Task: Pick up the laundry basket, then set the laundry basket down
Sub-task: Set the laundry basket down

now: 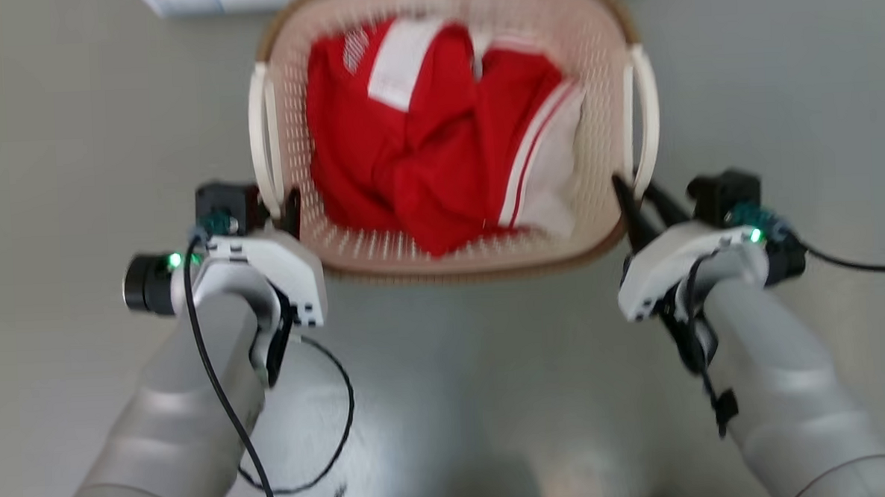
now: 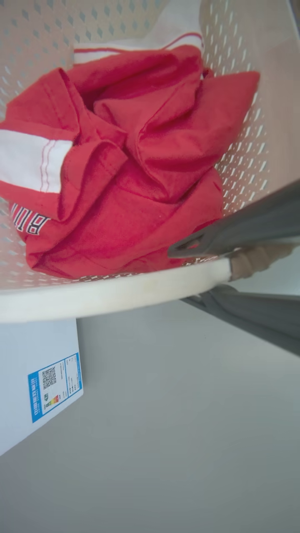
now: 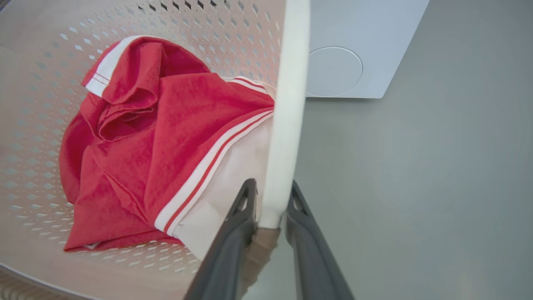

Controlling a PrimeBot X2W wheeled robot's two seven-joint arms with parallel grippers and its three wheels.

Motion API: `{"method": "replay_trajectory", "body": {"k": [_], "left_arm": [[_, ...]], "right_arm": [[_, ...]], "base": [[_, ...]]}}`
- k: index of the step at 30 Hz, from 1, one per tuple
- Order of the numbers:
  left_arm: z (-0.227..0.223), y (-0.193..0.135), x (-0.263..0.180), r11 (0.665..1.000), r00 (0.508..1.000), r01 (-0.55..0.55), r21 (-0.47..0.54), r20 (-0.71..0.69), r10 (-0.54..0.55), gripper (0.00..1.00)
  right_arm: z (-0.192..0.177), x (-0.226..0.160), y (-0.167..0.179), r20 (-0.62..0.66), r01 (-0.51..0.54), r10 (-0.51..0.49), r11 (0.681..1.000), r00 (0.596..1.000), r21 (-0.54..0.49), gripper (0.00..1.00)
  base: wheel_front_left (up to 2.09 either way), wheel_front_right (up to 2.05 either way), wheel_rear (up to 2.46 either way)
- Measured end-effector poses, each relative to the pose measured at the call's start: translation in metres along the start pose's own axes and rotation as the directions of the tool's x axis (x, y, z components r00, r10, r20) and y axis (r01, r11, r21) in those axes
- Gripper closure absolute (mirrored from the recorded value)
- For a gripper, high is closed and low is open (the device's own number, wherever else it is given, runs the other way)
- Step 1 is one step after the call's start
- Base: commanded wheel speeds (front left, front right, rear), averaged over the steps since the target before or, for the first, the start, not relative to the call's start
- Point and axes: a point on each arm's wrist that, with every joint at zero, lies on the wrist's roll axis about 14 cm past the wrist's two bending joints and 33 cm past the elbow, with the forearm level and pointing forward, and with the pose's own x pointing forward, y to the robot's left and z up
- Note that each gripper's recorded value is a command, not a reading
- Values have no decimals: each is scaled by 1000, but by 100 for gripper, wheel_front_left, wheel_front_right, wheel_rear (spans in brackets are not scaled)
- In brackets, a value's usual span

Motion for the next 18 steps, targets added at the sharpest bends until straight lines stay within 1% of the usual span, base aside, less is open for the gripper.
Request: {"method": "replay_trajectory", "body": {"k": [2,3,8,13,18], "left_arm": [[-7,2,7,1000,1000,-1,-7,-13,1,100],[-23,5,20,1000,999,-8,-18,-40,8,100],[-53,11,48,999,997,-17,-38,-78,14,100],[-83,18,58,998,991,-37,-51,-127,30,100],[-90,22,64,998,990,-44,-44,-132,38,100]], "right_arm": [[-5,7,-3,-5,4,-4,1000,1000,-3,100],[-17,21,-8,-22,10,-11,1000,1000,-5,100],[-47,50,-19,-62,31,-31,1000,998,3,100],[-80,62,-20,-118,29,-27,1000,993,10,100],[-88,69,-21,-127,28,-26,1000,992,13,100]], "base": [[0,0,0],[0,0,0],[0,0,0],[0,0,0],[0,0,0]]}}
